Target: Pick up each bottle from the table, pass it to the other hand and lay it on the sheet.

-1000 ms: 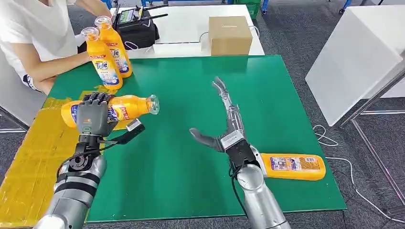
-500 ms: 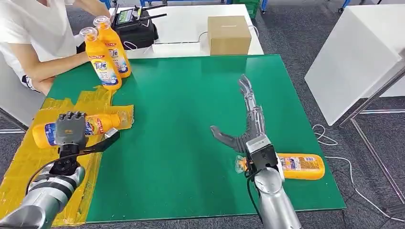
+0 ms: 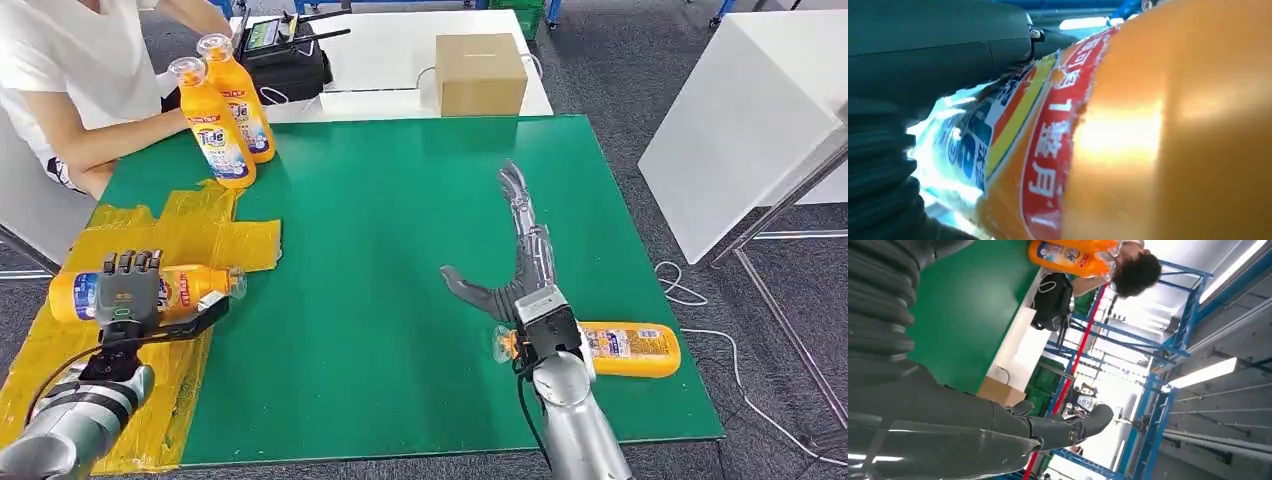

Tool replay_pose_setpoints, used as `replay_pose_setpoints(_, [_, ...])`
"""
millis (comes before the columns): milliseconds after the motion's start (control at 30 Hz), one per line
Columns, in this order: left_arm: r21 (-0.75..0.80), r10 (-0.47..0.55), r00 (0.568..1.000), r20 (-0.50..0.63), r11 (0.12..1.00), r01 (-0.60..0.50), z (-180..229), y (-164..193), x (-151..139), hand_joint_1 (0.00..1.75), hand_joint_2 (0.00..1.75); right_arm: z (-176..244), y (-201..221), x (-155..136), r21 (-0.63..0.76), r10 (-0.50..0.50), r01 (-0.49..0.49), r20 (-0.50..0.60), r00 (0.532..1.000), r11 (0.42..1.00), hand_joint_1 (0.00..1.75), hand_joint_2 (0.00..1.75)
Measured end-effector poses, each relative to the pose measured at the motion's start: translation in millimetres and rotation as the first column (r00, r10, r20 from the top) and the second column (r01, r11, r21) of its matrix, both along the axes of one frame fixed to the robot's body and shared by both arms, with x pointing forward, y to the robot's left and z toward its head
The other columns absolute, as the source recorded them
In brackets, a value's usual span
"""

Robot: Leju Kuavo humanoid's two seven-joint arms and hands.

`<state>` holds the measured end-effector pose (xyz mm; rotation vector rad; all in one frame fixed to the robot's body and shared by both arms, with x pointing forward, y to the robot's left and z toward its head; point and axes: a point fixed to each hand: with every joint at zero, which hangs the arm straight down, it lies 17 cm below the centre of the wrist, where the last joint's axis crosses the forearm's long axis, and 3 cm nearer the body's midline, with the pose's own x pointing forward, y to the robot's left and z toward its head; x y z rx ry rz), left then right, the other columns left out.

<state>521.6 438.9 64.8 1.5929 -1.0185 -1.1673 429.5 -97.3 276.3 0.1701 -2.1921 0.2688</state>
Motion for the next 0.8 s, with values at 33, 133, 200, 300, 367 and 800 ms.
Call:
replay_pose_setpoints(33, [-0.021, -0.008, 1.000, -0.002, 1.000, 0.008, -2, -3, 0, 0.00, 1.75, -1, 0, 0, -0.001, 0.000, 0.000, -0.002, 1.000, 1.000, 0.00, 1.75])
replay_pose_setpoints(133, [-0.095, -0.049, 0.999, 0.002, 0.994, 0.048, -6, -15, 1, 0.00, 1.75, -4, 1, 1, -0.002, 0.001, -0.001, -0.008, 1.000, 1.000, 0.00, 1.75])
replay_pose_setpoints(200, [-0.121, -0.046, 0.999, 0.010, 0.992, 0.046, -6, -17, 0, 0.00, 1.75, -5, 1, 1, -0.003, 0.001, -0.001, -0.011, 1.000, 1.000, 0.00, 1.75])
replay_pose_setpoints(300, [-0.148, -0.032, 0.999, 0.017, 0.988, 0.034, -7, -18, 0, 0.00, 1.75, -6, 1, 1, -0.004, 0.001, -0.001, -0.014, 1.000, 1.000, 0.00, 1.75])
replay_pose_setpoints(367, [-0.160, -0.026, 0.999, 0.020, 0.987, 0.029, -7, -19, 0, 0.00, 1.75, -7, 1, 2, -0.004, 0.002, -0.002, -0.016, 1.000, 1.000, 0.00, 1.75])
replay_pose_setpoints(800, [-0.327, -0.159, 0.985, 0.069, 0.929, 0.173, -11, -67, 2, 0.00, 1.75, -9, -1, 3, -0.026, -0.014, 0.013, -0.013, 1.000, 1.000, 0.00, 1.75])
